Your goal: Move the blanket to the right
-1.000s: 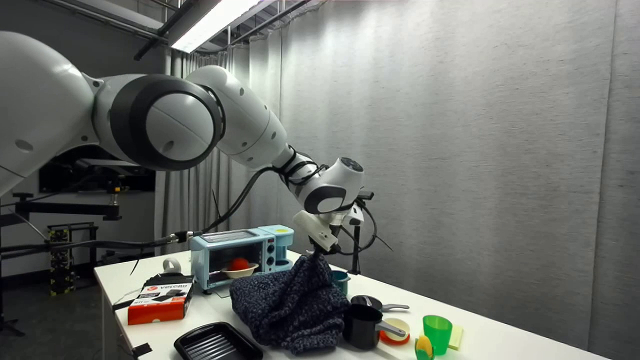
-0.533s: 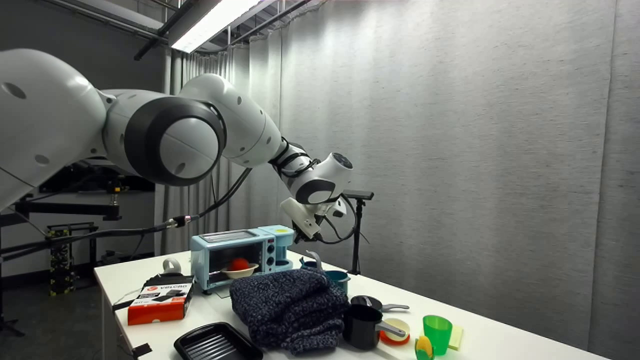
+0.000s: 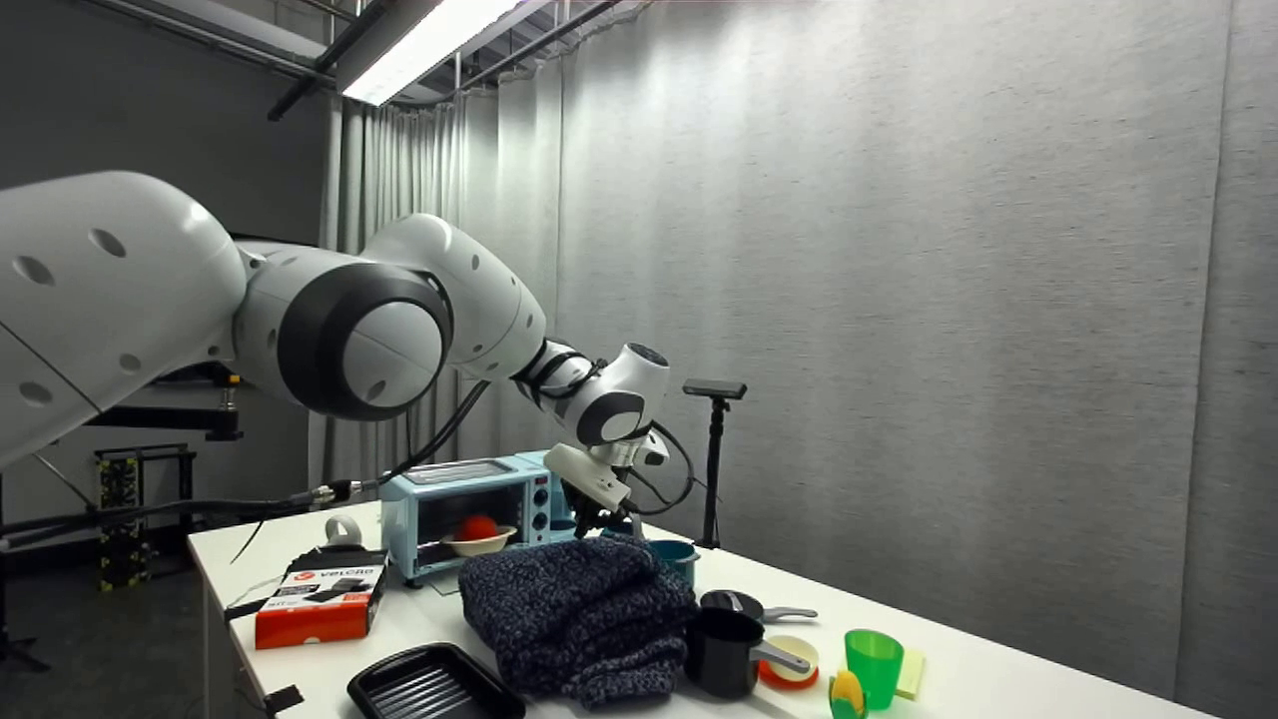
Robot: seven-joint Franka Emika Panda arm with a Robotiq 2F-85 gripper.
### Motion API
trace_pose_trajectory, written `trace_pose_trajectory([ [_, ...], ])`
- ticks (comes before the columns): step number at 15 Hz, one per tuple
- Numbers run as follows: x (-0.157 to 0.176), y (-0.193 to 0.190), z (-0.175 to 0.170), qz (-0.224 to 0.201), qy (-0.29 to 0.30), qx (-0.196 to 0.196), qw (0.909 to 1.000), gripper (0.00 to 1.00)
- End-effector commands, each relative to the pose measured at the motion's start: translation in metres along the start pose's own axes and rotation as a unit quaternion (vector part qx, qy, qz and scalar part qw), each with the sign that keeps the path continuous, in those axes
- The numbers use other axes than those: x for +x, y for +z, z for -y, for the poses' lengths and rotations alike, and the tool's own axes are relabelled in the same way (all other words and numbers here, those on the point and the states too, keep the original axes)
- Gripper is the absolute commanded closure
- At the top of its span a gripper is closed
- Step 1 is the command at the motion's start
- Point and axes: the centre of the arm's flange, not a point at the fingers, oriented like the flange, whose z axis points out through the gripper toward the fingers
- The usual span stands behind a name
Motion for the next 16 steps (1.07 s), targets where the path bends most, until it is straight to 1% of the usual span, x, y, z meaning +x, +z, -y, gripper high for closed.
trace_pose_trajectory([
  [1,0.015,0.021,-0.010,0.008,-0.024,-0.032,0.9992,1.00],
  [2,0.010,0.025,-0.015,0.011,-0.016,-0.028,0.9994,1.00],
  [5,-0.004,0.028,-0.039,0.022,-0.001,-0.035,0.9991,1.00],
  [9,-0.017,0.018,-0.085,0.030,0.034,-0.070,0.9965,1.00],
  [11,-0.024,0.014,-0.102,0.040,0.040,-0.084,0.9948,1.00],
  [13,-0.028,0.016,-0.109,0.057,0.037,-0.080,0.9945,1.00],
  [16,-0.028,0.028,-0.103,0.108,0.022,-0.087,0.9901,1.00],
])
